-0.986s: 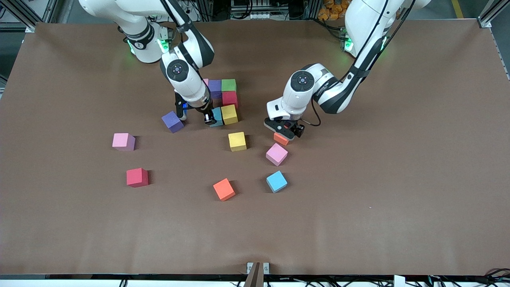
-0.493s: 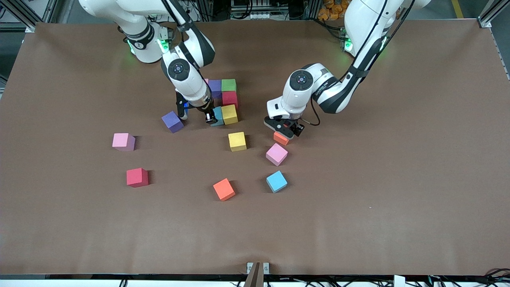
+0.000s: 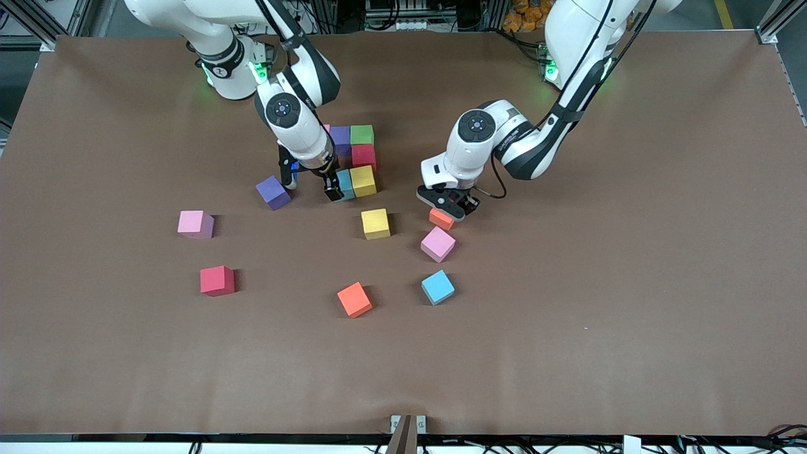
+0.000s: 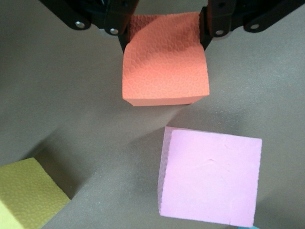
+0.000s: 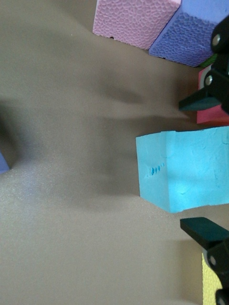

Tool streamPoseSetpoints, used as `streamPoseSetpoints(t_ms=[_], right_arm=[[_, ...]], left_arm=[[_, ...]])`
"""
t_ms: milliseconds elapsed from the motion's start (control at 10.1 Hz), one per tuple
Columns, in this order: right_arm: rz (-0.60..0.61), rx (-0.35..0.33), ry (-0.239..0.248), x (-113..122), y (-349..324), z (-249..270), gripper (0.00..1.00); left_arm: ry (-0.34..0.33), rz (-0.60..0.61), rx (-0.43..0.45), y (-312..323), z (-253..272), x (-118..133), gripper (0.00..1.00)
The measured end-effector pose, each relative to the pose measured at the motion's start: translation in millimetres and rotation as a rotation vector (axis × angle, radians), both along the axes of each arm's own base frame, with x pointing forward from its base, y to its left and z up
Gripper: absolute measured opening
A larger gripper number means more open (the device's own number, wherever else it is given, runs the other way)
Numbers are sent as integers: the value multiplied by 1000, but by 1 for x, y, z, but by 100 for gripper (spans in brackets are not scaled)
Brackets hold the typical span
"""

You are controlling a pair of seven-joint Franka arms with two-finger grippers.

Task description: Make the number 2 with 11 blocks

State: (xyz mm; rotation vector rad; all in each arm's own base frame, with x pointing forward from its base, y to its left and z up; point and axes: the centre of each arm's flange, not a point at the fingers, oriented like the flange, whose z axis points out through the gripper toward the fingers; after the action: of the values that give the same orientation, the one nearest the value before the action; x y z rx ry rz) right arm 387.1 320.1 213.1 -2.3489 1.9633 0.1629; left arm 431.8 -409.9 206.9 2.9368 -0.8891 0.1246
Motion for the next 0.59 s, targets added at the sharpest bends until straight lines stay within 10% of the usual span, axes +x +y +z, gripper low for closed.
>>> streamPoseSetpoints(t_ms=[592], right_arm=[[6,2,7,1,1,12,100]], left_arm=[[-78,-40,-31,-32,64,-1,54]])
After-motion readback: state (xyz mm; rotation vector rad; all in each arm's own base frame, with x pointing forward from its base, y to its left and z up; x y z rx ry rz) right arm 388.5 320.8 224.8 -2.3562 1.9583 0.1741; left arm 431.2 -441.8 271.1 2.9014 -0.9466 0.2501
